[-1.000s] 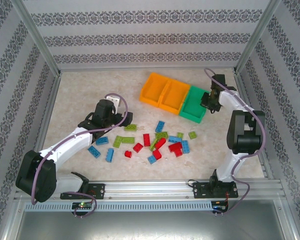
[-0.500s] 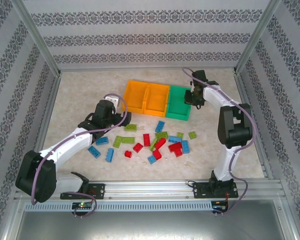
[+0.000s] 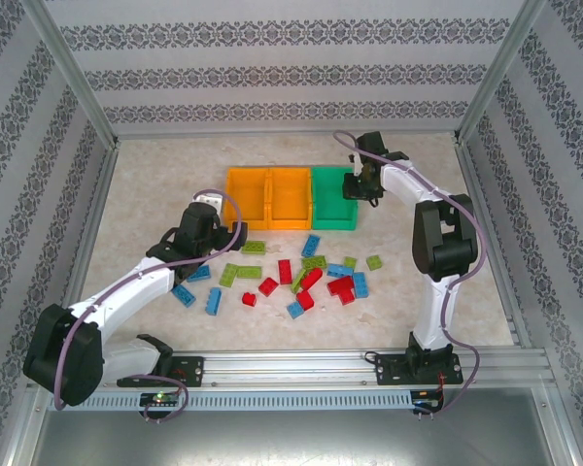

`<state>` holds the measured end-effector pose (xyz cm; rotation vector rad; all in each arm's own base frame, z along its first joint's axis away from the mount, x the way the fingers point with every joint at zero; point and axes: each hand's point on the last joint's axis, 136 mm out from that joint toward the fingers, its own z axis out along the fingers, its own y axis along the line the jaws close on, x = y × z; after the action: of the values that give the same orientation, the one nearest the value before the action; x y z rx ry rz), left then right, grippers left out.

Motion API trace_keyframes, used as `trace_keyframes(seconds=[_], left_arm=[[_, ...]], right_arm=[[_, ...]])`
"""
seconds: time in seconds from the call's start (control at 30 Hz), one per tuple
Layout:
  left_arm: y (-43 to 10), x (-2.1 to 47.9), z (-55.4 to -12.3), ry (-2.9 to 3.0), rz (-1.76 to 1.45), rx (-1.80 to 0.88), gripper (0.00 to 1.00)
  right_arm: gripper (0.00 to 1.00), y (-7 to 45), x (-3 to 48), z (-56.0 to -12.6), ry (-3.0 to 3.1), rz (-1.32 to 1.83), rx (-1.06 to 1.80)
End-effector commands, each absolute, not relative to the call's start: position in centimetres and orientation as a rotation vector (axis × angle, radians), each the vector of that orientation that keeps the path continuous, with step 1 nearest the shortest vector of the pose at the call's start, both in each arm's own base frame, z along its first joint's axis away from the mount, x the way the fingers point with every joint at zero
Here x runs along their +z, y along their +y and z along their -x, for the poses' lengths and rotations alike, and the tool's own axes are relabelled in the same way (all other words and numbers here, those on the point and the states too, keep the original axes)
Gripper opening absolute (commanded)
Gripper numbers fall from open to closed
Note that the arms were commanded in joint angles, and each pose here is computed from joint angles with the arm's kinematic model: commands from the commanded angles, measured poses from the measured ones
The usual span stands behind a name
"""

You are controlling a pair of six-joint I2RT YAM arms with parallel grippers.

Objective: Sort the legos into containers by color

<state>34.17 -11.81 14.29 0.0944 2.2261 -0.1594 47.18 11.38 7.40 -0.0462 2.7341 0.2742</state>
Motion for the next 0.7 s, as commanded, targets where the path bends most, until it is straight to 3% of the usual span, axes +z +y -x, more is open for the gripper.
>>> trace_keyframes(seconds=[0.0,0.1,0.13,0.4,0.67], left_arm=[[-11.6,13.8,-33.4,2.244,-0.083,-0.141,0.99],[-11.6,13.8,-33.5,2.241,-0.081,-0.143,0.99],[-11.7,13.8,-33.6,2.243,-0.082,-0.142,0.99],[-10.6,13.2,-33.6,2.247,-0.044,-0.079,0.99],[-11.8,12.6,-33.8,2.264,-0.080,-0.136,0.99]], right_arm=[[0.47,10.7,8.2,-47.7,2.709,0.085,0.226],[0.63,10.2,9.0,-47.4,2.695,0.064,0.213],[0.65,10.1,9.4,-47.1,2.687,0.056,0.222],[0.71,9.8,10.7,-41.2,2.698,0.012,0.264],[0.71,14.8,9.0,-35.6,2.766,0.094,0.335]])
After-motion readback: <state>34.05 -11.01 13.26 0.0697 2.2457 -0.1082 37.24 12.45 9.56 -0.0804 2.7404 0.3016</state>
